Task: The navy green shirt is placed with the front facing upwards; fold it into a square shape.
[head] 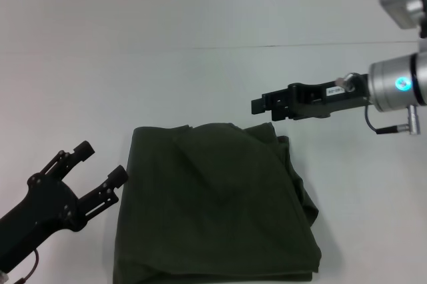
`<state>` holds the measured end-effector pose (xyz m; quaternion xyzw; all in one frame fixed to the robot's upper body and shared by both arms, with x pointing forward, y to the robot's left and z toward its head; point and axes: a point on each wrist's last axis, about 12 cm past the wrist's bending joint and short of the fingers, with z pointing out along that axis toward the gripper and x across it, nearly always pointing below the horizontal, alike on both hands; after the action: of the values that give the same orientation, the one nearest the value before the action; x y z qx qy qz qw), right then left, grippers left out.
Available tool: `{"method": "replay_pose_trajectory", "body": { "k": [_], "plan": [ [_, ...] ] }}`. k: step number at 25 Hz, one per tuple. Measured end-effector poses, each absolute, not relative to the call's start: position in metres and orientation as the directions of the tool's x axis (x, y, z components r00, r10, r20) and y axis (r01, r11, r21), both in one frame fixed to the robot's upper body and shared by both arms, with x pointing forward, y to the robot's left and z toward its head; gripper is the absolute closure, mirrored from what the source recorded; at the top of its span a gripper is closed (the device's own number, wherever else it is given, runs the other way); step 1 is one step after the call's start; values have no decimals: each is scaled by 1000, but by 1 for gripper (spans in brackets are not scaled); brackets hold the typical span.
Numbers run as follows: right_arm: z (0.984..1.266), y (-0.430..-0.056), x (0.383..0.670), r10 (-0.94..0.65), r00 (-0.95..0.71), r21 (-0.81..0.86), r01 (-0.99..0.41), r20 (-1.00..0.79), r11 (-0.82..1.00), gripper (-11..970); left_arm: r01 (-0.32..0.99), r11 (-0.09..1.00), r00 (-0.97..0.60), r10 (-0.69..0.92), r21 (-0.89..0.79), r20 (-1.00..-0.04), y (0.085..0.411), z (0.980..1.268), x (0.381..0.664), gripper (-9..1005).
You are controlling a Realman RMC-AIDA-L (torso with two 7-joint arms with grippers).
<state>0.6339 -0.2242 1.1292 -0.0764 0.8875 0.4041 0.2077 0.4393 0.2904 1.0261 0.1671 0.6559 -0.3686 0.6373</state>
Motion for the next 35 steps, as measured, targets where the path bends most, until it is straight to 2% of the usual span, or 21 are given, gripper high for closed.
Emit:
{"method": "replay_pose_trajectory", "body": {
  "k": [5, 17, 19, 26, 30, 35],
  "plan": [
    [1130, -210, 639, -15, -909, 649, -309, -416, 696, 290, 687, 673, -132, -257, -275, -957, 290, 1026, 438, 92],
    [1116, -180, 637, -98, -900, 570, -351, -426, 743, 306, 692, 666, -141, -254, -278, -957, 290, 1025, 437, 92],
    [1117, -179, 638, -104, -898, 563, -355, -428, 746, 306, 724, 636, -155, -224, -265, -962, 290, 1026, 435, 92],
    [1123, -183, 643, -110, -891, 546, -363, -441, 755, 307, 875, 448, -220, 31, -183, -975, 308, 1041, 431, 92],
    [1124, -182, 646, -126, -885, 518, -373, -449, 770, 307, 883, 433, -247, 106, -179, -963, 316, 1046, 435, 92],
    [1122, -170, 645, -160, -880, 498, -394, -448, 772, 308, 891, 419, -251, 127, -177, -960, 314, 1048, 437, 92]
  ]
}}
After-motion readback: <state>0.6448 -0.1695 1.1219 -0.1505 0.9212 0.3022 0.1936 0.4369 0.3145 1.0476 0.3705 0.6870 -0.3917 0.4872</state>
